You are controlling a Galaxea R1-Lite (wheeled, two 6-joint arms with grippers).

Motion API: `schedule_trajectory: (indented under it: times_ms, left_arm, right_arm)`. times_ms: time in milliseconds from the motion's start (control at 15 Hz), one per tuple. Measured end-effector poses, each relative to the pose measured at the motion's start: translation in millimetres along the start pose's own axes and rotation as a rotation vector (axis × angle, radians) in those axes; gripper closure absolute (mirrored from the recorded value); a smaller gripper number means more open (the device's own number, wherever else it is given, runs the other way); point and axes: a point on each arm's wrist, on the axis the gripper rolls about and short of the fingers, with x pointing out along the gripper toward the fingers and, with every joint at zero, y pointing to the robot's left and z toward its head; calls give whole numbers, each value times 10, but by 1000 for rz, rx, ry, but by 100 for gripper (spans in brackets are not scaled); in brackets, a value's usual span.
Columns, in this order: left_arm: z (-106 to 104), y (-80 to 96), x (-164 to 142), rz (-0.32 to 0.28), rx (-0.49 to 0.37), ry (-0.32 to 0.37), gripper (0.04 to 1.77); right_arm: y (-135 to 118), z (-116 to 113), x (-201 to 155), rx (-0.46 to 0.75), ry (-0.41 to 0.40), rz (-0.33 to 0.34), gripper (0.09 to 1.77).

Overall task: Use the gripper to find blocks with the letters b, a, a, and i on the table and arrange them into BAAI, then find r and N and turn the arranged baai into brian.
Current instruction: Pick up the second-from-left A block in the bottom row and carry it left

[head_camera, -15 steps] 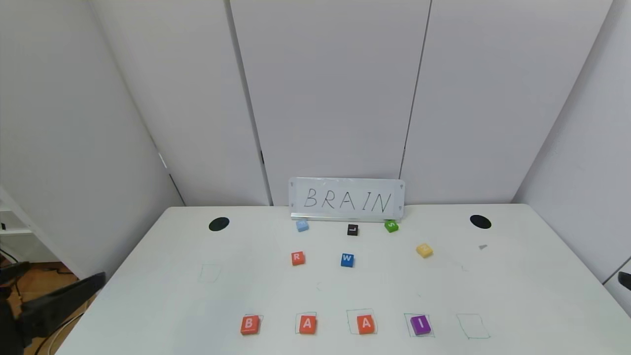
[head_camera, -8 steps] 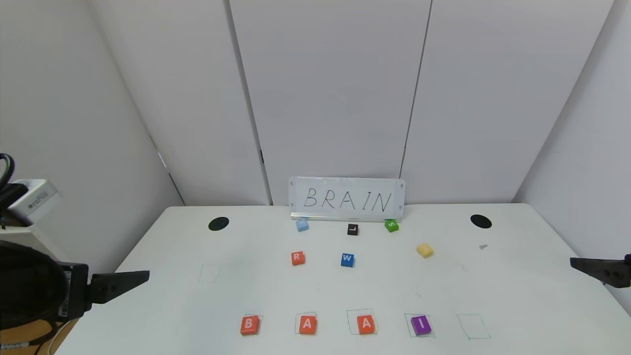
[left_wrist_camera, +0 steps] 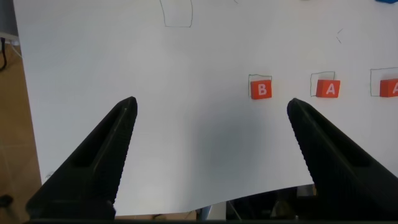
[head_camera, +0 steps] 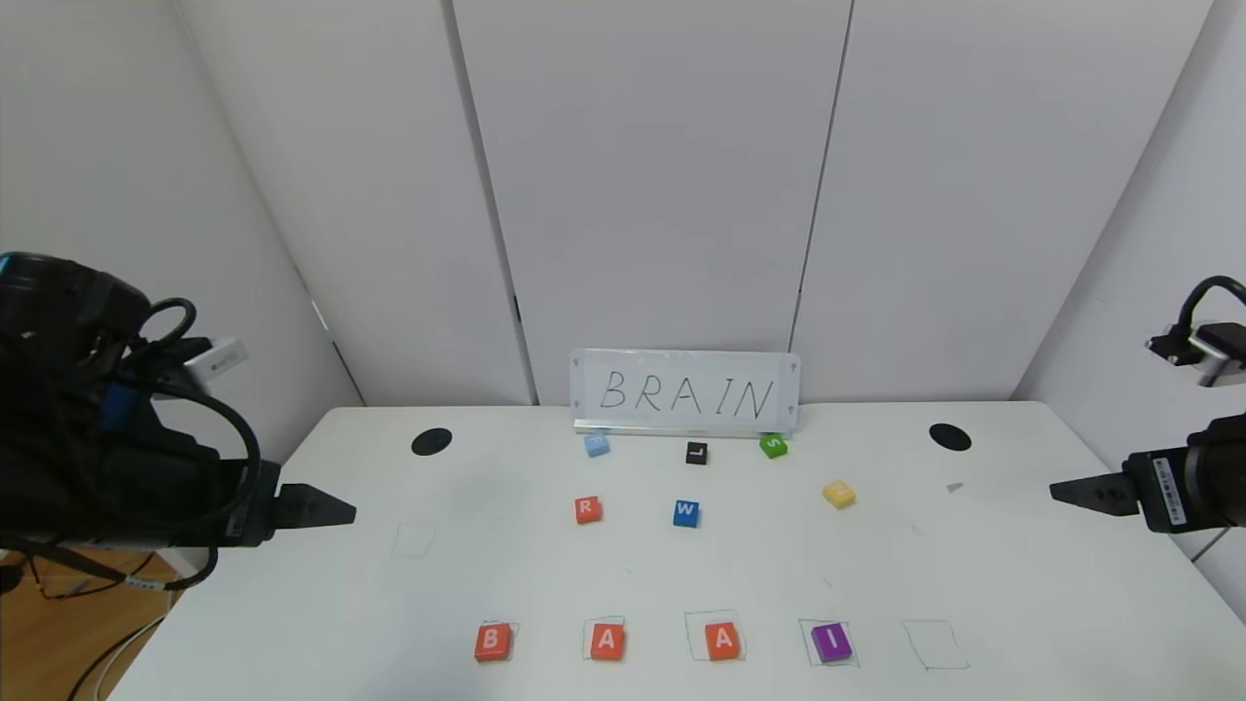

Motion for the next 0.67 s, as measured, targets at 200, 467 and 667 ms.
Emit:
schedule_trajectory:
  times_ms: [200, 467, 667]
  left_arm:
    - [143, -80, 100, -11, -35, 85, 9]
    - [258, -270, 195, -5, -52, 141, 9]
    - [308, -491, 187, 7, -86, 177, 9]
  right_arm:
    - [-1, 47, 161, -7, 33, 2, 15]
    - [-3, 61, 204, -9, 41, 1, 15]
    - [8, 65, 185, -12, 35, 4, 15]
